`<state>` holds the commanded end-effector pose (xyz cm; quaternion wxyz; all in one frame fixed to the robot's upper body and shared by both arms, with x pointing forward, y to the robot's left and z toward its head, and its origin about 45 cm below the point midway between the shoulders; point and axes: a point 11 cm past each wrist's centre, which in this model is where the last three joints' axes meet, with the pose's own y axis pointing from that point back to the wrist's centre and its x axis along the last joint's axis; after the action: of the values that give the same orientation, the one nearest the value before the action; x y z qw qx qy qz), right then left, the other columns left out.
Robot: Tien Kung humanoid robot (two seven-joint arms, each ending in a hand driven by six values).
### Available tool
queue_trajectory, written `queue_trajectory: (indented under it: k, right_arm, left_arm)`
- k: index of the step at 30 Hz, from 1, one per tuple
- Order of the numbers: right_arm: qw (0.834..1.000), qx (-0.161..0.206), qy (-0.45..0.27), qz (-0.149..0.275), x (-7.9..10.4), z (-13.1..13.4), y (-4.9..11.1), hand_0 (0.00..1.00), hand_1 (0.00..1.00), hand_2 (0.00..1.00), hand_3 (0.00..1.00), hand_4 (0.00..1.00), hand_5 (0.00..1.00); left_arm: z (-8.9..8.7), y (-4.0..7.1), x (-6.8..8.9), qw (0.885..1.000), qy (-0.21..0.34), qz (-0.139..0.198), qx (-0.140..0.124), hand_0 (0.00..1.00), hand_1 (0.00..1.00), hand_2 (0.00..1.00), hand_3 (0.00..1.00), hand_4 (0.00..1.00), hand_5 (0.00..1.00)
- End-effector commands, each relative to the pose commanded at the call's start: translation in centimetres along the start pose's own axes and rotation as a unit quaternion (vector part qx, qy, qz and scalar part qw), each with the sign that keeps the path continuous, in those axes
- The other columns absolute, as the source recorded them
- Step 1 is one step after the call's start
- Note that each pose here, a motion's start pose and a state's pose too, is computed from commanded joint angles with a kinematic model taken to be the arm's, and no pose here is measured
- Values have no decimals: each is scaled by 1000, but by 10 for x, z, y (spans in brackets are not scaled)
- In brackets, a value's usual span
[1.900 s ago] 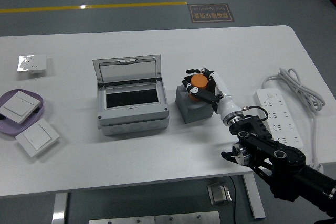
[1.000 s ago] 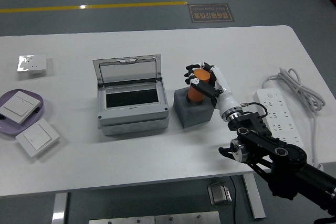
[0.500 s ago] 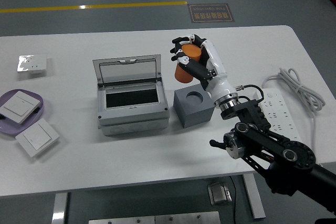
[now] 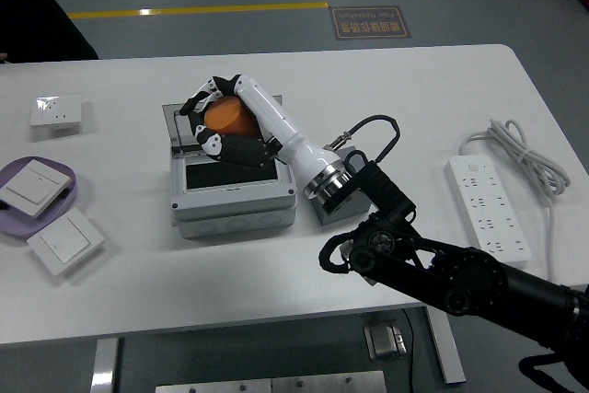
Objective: Pick up the cylinder from the cube,place it in the box,flap close box
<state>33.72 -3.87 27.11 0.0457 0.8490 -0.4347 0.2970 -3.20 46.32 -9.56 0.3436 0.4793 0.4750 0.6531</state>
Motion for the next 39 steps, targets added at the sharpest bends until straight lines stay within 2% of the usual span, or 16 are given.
queue_trajectory:
  k: [6, 14, 17, 18, 23, 24, 29, 30, 35, 36, 39]
  right_arm:
    - [990, -21, 125, -68, -25, 10, -12, 86, 144, 206, 162, 2, 2]
    - [964, -16, 243, -106, -50, 22, -20, 110, 159, 228, 174, 2, 2]
    - [952, -47, 277, -122, -51, 40, -20, 110, 159, 228, 174, 2, 2]
    - [947, -62, 287, -128, -50, 47, -20, 162, 201, 273, 214, 2, 2]
    - [927, -126, 322, -149, -45, 72, -16, 162, 201, 273, 214, 2, 2]
    - [924, -133, 325, -149, -43, 74, -16, 470, 429, 462, 434, 131, 2]
    - [927, -136, 323, -135, -39, 74, -17, 470, 429, 462, 434, 131, 2]
    - [928, -133, 322, -131, -39, 73, -17, 817, 743, 723, 712, 369, 274]
    - [932, -122, 319, -121, -36, 67, -20, 817, 743, 723, 712, 369, 274]
    - [932, -122, 319, -120, -36, 67, -21, 976, 830, 815, 847, 645, 382]
    - [932, -124, 319, -120, -35, 70, -21, 976, 830, 815, 847, 645, 382]
  left_arm:
    - [2, 0, 3, 1000, -2, 3, -1, 615, 630, 630, 668, 750, 255]
    - [6, 0, 2, 1000, -5, 2, -5, 615, 630, 630, 669, 750, 257]
    - [6, 0, 2, 1000, -5, 2, -5, 615, 630, 630, 669, 750, 257]
    - [6, 0, 2, 1000, -5, 2, -5, 615, 630, 630, 668, 750, 256]
    - [6, 0, 1, 1000, -6, 1, -5, 615, 630, 630, 668, 750, 256]
    - [6, 0, 1, 1000, -6, 1, -5, 616, 631, 630, 668, 750, 256]
    - [7, 0, 0, 1000, -6, 0, -6, 616, 631, 630, 668, 750, 256]
    - [7, 0, 0, 1000, -6, 0, -6, 615, 631, 630, 668, 750, 256]
    - [7, 0, -1, 1000, -7, 0, -6, 615, 631, 630, 668, 750, 256]
    - [7, 0, -1, 1000, -7, 0, -6, 615, 631, 630, 668, 750, 257]
    - [8, 0, -1, 1000, -7, -1, -7, 615, 631, 630, 668, 750, 257]
